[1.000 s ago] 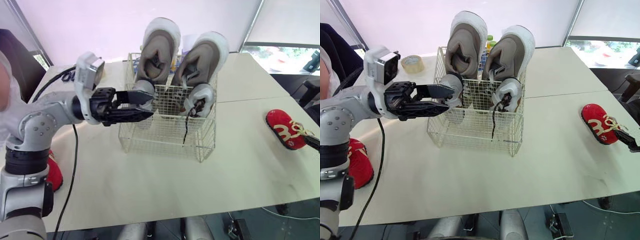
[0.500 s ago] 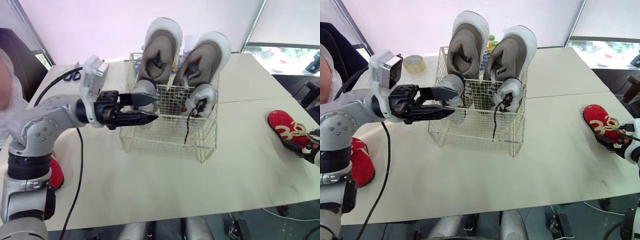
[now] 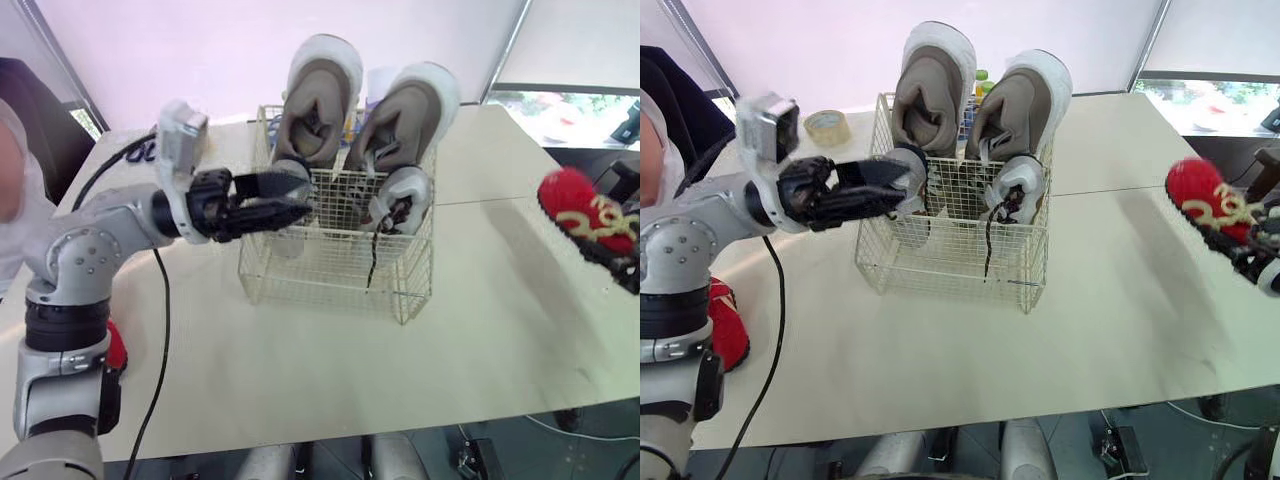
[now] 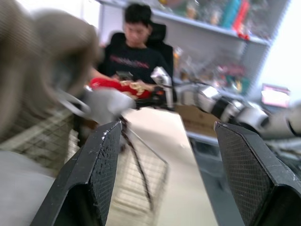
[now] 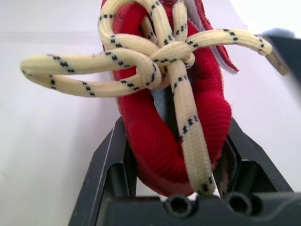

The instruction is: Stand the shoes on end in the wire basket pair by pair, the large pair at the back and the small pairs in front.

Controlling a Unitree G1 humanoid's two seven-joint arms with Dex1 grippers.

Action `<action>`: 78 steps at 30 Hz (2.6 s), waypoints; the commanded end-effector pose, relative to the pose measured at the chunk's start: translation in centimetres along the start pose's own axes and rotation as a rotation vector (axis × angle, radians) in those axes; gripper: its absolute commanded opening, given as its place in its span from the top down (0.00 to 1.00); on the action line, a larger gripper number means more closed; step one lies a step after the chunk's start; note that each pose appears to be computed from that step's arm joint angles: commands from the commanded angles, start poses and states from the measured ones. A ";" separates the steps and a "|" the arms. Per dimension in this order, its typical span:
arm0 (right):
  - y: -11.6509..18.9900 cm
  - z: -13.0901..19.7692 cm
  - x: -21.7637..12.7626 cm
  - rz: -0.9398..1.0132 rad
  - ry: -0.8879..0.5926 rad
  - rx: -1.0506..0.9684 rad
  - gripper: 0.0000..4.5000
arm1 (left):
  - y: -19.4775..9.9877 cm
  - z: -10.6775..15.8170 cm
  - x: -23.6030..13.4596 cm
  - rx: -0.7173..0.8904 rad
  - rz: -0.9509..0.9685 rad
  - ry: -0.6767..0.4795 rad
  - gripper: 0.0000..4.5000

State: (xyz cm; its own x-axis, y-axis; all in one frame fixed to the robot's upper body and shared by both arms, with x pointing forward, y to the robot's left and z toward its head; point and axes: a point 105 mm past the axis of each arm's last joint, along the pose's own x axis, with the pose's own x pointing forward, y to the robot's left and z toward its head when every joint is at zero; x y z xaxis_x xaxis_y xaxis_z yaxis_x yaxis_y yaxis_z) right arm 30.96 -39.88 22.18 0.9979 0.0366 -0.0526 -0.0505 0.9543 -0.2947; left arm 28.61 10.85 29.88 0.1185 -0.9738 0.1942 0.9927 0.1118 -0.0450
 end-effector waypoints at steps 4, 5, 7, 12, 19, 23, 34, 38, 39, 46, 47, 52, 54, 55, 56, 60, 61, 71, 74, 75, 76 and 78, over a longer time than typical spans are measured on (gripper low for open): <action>7.0 17.4 -3.7 0.142 -0.520 -0.464 0.63 | 1.6 3.3 -0.3 0.024 0.059 -0.066 0.28; 8.5 18.5 -4.2 0.188 -0.559 -0.502 0.63 | 1.9 3.6 -0.2 0.018 0.060 -0.071 0.28; 10.7 19.9 -5.1 0.251 -0.608 -0.553 0.63 | 2.4 4.1 -0.2 0.008 0.063 -0.083 0.28; 15.6 22.2 -6.6 0.390 -0.696 -0.773 0.63 | 3.4 6.6 0.5 -0.046 0.048 -0.143 0.28; 19.4 21.8 -6.5 0.514 -0.755 -0.958 0.63 | 2.9 7.1 1.7 -0.064 -0.047 -0.109 0.28; 20.3 21.5 -6.1 0.549 -0.774 -0.985 0.63 | 2.2 6.1 2.1 -0.050 -0.091 -0.040 0.28; 22.0 22.0 -6.0 0.622 -0.822 -1.005 0.63 | 2.3 4.5 3.0 -0.041 -0.114 0.030 0.40; 22.4 22.1 -6.1 0.643 -0.825 -1.012 0.63 | 2.4 4.6 3.2 -0.041 -0.122 0.014 0.77; 22.4 22.1 -6.1 0.645 -0.824 -1.015 0.63 | 2.4 4.6 3.2 -0.043 -0.121 0.008 0.88; 21.6 21.8 -5.7 0.675 -0.736 -0.901 0.37 | 2.3 4.4 3.2 -0.055 -0.122 -0.010 0.95; 21.4 21.7 -5.7 0.690 -0.714 -0.860 0.26 | 2.3 4.5 3.2 -0.056 -0.121 -0.018 0.95; 18.8 21.4 -7.4 0.806 -0.577 -0.399 0.00 | 2.0 5.0 2.4 -0.087 -0.111 -0.098 0.95; 17.9 20.8 -8.2 0.848 -0.526 -0.258 0.00 | 2.1 5.5 2.0 -0.106 -0.100 -0.149 0.95; 17.6 20.3 -8.8 0.891 -0.496 -0.155 0.00 | 2.2 5.8 1.8 -0.116 -0.088 -0.181 0.95; 17.4 19.9 -9.2 0.919 -0.475 -0.075 0.00 | 2.3 6.0 1.7 -0.123 -0.081 -0.206 0.95; 17.2 18.5 -9.1 0.911 -0.472 0.223 0.00 | 1.8 6.4 1.9 -0.125 -0.088 -0.274 0.95; 17.3 18.2 -8.8 0.898 -0.474 0.276 0.00 | 1.7 6.5 2.0 -0.119 -0.091 -0.286 0.95; 21.4 20.4 -6.3 0.897 -0.642 0.610 0.00 | 1.4 6.3 4.7 -0.139 -0.113 -0.383 0.95; 22.1 21.5 -5.9 0.913 -0.679 0.646 0.00 | 1.3 6.0 5.1 -0.144 -0.118 -0.386 0.95; 22.1 22.1 -5.8 0.926 -0.707 0.671 0.00 | 1.3 5.9 5.2 -0.145 -0.117 -0.385 0.95; 22.2 22.7 -5.6 0.935 -0.726 0.680 0.00 | 1.3 5.7 5.3 -0.147 -0.113 -0.381 0.95; 22.4 23.4 -5.4 0.945 -0.748 0.683 0.00 | 1.4 5.4 5.5 -0.143 -0.107 -0.371 0.95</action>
State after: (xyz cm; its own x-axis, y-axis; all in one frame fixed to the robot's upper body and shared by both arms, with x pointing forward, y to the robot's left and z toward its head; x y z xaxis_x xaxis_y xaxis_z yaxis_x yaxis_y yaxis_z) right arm 25.82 -11.80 37.02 0.4233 0.6993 0.5760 -0.8928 0.4299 0.1342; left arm 31.54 6.72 35.40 0.0689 -0.8409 0.5367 0.9806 -0.0418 -0.1914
